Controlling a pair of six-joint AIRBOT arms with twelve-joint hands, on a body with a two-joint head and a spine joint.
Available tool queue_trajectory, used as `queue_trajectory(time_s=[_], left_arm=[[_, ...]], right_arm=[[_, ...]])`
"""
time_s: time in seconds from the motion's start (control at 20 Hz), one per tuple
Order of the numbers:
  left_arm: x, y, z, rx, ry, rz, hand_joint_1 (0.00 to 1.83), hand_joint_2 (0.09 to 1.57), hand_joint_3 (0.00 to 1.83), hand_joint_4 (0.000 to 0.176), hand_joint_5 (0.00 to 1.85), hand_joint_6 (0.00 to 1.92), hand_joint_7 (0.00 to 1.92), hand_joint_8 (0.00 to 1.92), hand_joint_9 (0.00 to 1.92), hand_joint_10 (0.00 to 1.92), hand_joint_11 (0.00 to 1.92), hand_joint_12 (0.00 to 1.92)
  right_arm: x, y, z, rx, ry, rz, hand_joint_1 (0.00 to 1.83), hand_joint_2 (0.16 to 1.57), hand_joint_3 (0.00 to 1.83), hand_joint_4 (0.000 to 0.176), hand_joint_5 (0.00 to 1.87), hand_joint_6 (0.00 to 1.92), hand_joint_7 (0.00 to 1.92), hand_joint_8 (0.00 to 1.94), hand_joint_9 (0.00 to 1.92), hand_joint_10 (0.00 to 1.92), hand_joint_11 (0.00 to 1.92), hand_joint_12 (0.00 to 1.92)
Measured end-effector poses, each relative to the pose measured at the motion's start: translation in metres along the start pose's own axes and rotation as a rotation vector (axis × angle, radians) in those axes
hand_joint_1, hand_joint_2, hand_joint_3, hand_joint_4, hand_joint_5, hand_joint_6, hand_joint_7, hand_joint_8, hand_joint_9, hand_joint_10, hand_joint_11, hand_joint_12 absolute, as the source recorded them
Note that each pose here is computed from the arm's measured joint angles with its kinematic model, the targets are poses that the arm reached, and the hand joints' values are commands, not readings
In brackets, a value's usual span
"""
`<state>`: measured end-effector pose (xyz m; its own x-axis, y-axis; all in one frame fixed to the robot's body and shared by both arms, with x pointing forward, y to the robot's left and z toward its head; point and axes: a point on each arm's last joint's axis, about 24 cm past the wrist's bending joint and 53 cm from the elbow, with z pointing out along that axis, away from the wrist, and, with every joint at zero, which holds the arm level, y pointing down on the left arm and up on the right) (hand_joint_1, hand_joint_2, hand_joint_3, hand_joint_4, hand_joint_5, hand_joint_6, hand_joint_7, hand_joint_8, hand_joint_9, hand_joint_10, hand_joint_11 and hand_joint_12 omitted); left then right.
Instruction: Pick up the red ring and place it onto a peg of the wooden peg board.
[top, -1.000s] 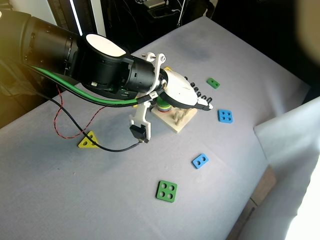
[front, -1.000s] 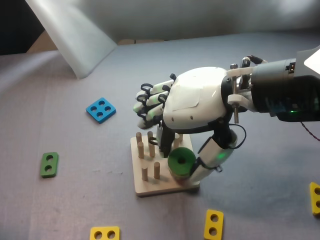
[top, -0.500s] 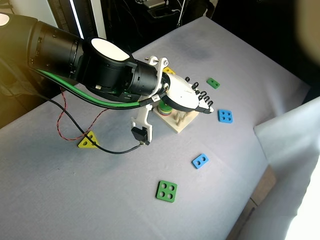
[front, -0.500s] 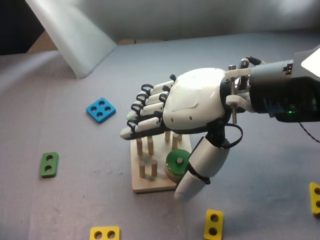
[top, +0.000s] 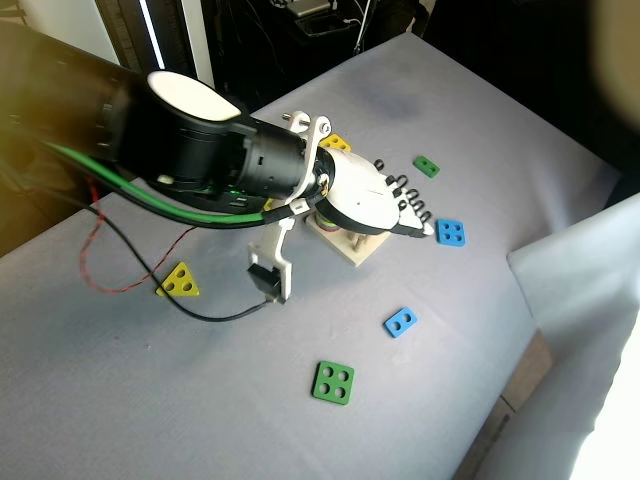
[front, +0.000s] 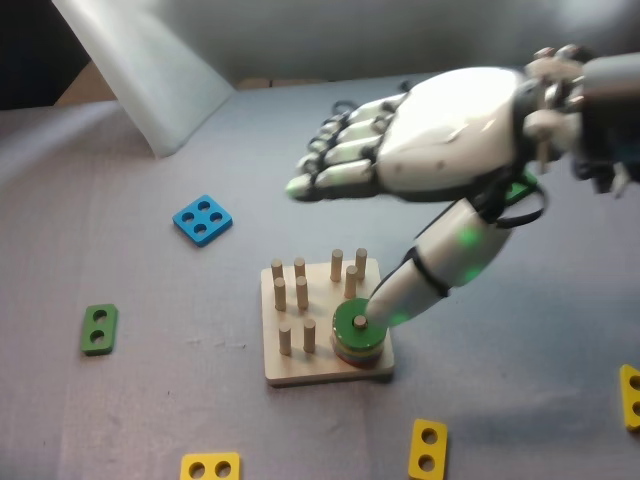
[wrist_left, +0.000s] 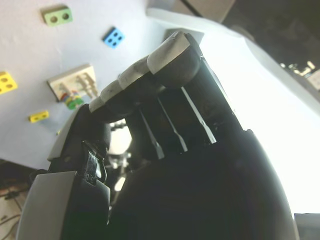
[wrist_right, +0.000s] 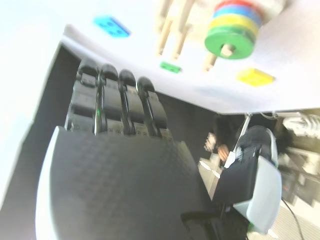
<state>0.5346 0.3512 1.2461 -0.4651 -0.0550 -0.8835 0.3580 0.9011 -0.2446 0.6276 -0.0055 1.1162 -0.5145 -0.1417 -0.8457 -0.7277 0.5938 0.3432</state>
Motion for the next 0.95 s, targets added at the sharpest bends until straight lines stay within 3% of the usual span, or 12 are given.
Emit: queue_trajectory(time_s=[0.05,0.1,0.15,0.2,0.25,0.3,0.35,0.4,0.5,0.55,0.7,0.95], left_arm=[[0.001,0.000,0.000,-0.002,0.003,0.005,0.49,1.57,0.05,0.000,0.92,1.92,1.04,1.92,1.06,1.92,1.14,1.92],[0.002,0.000,0.000,-0.002,0.006,0.011,0.49,1.57,0.06,0.000,0.91,1.92,1.03,1.92,1.06,1.92,1.14,1.92],[0.002,0.000,0.000,-0.001,0.007,0.012,0.49,1.57,0.06,0.000,0.91,1.92,1.03,1.92,1.06,1.92,1.14,1.92],[0.002,0.000,0.001,-0.003,0.007,0.012,0.49,1.57,0.05,0.000,0.92,1.92,1.04,1.92,1.06,1.92,1.14,1.92],[0.002,0.001,0.001,-0.008,0.006,0.012,0.49,1.57,0.05,0.000,0.92,1.92,1.04,1.92,1.06,1.92,1.13,1.92],[0.002,0.001,0.001,-0.013,0.006,0.012,0.50,1.57,0.04,0.000,0.93,1.92,1.05,1.92,1.07,1.92,1.14,1.92],[0.002,0.003,0.001,-0.020,0.005,0.012,0.50,1.57,0.04,0.000,0.93,1.92,1.05,1.92,1.08,1.92,1.15,1.92],[0.003,0.002,0.002,-0.021,0.003,0.009,0.50,1.57,0.05,0.000,0.93,1.92,1.05,1.92,1.09,1.92,1.16,1.92],[0.005,-0.003,0.004,-0.011,0.008,0.006,0.50,1.57,0.05,0.000,0.93,1.92,1.05,1.92,1.08,1.92,1.16,1.92],[0.006,-0.005,0.005,-0.007,0.009,0.003,0.50,1.57,0.05,0.000,0.93,1.92,1.05,1.92,1.08,1.92,1.16,1.92],[0.003,-0.004,0.005,-0.013,-0.003,-0.012,0.50,1.57,0.05,0.000,0.91,1.92,1.03,1.92,1.05,1.92,1.14,1.92],[0.003,-0.002,0.005,-0.023,-0.004,-0.010,0.48,1.57,0.06,0.000,0.92,1.92,1.04,1.92,1.05,1.92,1.13,1.92]], right_arm=[[-0.004,0.000,-0.009,-0.003,-0.006,-0.001,0.06,1.06,0.01,0.000,0.24,0.01,0.26,0.01,0.23,0.02,0.00,0.64],[-0.008,0.000,-0.019,-0.006,-0.011,-0.003,0.08,1.17,0.01,0.000,0.45,0.04,0.50,0.03,0.45,0.05,0.05,0.92],[-0.010,0.002,-0.028,-0.010,-0.014,-0.004,0.11,1.25,0.00,0.000,0.63,0.06,0.71,0.08,0.65,0.12,0.17,1.07],[-0.012,0.003,-0.039,-0.014,-0.018,-0.002,0.15,1.28,0.00,0.000,0.71,0.08,0.81,0.10,0.75,0.16,0.25,1.13],[-0.012,0.005,-0.051,-0.017,-0.020,0.001,0.18,1.31,0.00,0.000,0.77,0.11,0.83,0.17,0.74,0.35,0.29,1.21],[-0.012,0.008,-0.062,-0.021,-0.021,0.004,0.17,1.37,0.00,0.000,0.70,0.53,0.71,0.71,0.60,0.93,0.30,1.44],[-0.013,0.009,-0.072,-0.020,-0.026,0.013,0.11,1.45,0.01,0.000,0.60,1.12,0.60,1.36,0.53,1.51,0.33,1.78],[-0.013,0.009,-0.087,-0.010,-0.032,0.020,0.09,1.50,0.01,0.000,0.53,1.47,0.56,1.68,0.51,1.80,0.38,1.89],[-0.014,0.005,-0.106,0.011,-0.045,0.017,0.16,1.56,0.01,0.000,0.47,1.88,0.55,1.93,0.62,1.92,0.60,1.92],[-0.016,0.004,-0.111,0.017,-0.051,0.011,0.16,1.56,0.01,0.000,0.47,1.88,0.55,1.93,0.62,1.92,0.60,1.92],[-0.017,-0.007,-0.141,0.063,-0.072,0.039,0.34,1.57,0.04,0.000,0.70,1.92,0.72,1.94,0.76,1.92,0.84,1.92],[-0.021,-0.005,-0.163,0.080,-0.097,0.038,0.35,1.57,0.03,0.000,0.80,1.92,0.82,1.94,0.82,1.92,0.87,1.92]])
